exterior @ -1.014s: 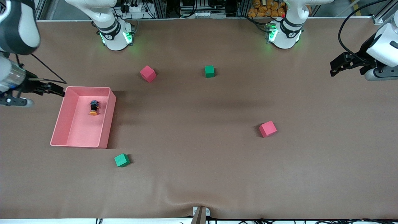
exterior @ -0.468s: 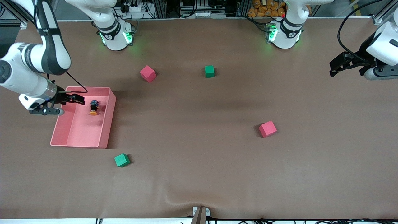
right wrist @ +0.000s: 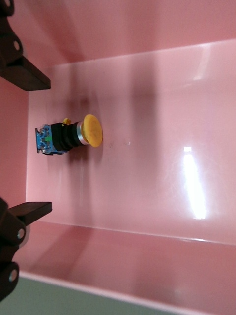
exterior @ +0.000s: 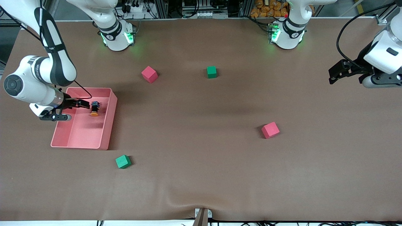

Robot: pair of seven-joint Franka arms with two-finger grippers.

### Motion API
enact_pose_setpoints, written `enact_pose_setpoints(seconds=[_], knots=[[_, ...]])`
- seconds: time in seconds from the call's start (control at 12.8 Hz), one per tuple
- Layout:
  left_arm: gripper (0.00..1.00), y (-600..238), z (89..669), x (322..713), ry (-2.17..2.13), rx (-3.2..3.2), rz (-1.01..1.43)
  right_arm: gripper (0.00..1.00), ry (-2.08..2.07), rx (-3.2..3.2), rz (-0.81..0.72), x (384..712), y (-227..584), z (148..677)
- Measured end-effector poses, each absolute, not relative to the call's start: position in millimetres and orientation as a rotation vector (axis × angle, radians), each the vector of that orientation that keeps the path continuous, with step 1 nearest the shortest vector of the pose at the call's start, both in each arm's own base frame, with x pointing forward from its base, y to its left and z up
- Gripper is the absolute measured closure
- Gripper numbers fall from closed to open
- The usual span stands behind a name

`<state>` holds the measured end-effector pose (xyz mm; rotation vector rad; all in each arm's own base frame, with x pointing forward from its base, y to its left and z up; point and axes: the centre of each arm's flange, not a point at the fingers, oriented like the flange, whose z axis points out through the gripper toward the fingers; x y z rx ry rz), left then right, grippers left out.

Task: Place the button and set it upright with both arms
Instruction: 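Reach the right gripper into the pink tray over the yellow button, then lower the right gripper and close it on the button's blue base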

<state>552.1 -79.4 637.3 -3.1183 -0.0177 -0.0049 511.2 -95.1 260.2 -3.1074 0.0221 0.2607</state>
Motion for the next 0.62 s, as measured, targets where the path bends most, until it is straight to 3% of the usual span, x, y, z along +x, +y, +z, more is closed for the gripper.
enact_pose_setpoints(seconds=[0.62], knots=[[0.00, -79.8, 636.9, 556.1, -0.017, -3.121, -0.027, 0.00, 0.022, -3.097, 0.321, 506.6, -94.7, 213.9]])
